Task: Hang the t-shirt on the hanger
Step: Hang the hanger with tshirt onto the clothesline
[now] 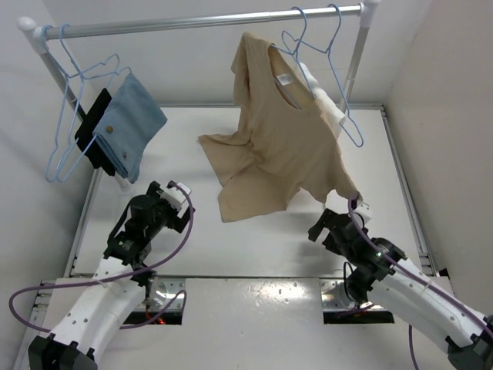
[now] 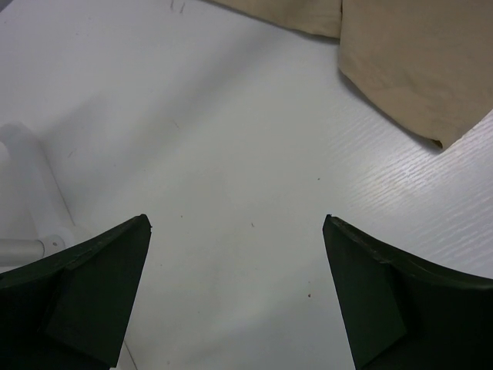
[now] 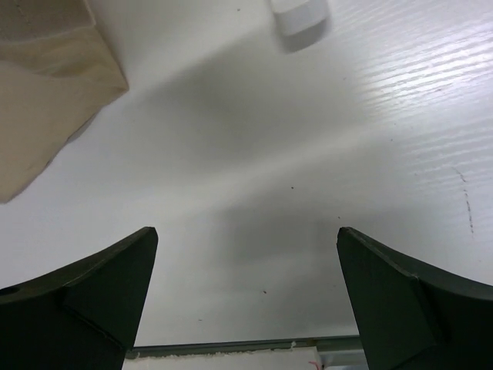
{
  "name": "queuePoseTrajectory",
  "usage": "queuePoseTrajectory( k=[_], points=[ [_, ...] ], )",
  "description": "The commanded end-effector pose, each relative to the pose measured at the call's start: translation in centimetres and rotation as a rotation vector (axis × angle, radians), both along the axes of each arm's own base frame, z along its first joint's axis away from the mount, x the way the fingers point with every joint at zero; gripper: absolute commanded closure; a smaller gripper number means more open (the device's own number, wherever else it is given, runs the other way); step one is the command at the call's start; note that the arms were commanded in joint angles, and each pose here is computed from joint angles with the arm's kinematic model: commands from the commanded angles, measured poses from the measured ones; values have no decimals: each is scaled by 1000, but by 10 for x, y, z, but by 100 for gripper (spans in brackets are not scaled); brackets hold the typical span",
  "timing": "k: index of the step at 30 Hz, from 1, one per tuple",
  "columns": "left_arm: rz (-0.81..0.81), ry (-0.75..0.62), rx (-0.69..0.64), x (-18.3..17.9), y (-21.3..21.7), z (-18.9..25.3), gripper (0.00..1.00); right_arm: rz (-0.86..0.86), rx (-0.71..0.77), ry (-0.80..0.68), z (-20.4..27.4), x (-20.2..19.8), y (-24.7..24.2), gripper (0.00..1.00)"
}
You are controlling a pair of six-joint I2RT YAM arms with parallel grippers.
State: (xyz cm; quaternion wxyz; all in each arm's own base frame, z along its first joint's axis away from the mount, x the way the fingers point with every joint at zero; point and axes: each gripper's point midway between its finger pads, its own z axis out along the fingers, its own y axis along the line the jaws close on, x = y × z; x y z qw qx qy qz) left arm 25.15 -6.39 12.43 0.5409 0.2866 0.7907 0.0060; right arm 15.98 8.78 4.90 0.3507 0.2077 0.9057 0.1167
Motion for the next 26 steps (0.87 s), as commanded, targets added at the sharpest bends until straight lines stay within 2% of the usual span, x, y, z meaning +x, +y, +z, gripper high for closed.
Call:
queuePoseTrajectory(
  k=[1, 6, 26],
  points=[
    [0, -42, -17, 4, 0, 7, 0, -123, 21, -36, 21, 7, -9, 0],
    [-12, -53, -15, 4, -1, 9, 0, -212, 41, -59, 28, 11, -16, 0],
    [-11, -89, -30, 3, 1, 16, 0, -280, -19, -15, 24, 2, -33, 0]
  ],
)
